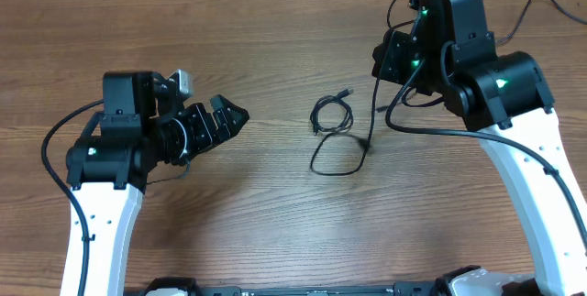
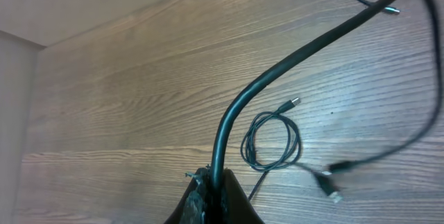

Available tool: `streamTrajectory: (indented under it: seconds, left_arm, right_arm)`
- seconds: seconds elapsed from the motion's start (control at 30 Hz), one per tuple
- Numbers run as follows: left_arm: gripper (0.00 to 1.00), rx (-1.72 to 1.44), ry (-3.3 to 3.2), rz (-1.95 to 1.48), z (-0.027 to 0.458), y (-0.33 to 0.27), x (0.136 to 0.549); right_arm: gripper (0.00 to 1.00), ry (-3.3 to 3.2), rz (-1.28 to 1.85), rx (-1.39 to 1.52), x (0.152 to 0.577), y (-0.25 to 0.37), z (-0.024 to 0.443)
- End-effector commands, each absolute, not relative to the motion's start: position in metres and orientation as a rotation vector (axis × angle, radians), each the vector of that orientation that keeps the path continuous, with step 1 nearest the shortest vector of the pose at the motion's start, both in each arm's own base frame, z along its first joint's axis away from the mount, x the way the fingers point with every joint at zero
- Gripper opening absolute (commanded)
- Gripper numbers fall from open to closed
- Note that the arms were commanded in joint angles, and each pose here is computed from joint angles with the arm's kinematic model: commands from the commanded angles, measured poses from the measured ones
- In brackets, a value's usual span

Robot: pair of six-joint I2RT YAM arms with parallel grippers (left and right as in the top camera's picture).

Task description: Untangle cables

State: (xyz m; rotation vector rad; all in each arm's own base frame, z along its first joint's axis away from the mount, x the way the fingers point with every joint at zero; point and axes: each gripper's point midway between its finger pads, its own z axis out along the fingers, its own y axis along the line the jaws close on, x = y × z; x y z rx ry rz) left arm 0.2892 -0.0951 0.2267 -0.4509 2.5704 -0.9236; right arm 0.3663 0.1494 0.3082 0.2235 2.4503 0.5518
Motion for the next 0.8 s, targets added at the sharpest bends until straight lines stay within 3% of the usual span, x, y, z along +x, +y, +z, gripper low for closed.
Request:
streamTrajectory:
  seconds: [0.0,0.3,0.5,0.77]
  left_arm:
    - [0.99,-0.470,2.592,-0.905,0.222,-0.094,0.291]
    - [1.00,-0.451,2.684,-0.889,0.205,-0.094,0.284]
    - [0.94,-0.486,2.755,-0.887,0.189,-0.094,0.282]
    - [0.95,-0.443,2.840,-0.887,0.169,-0.104,0.283]
  right_arm:
    - [0.04,2.453,0.567,0.221,0.367,0.153,0.307]
    - [0.04,2.417,0.513,0.324,0.376,0.120,0.311]
    - [0.04,2.358,0.458,0.480,0.382,0.067,0.320]
    - [0.04,2.141,0.353,0.631,0.378,-0.020,0.378]
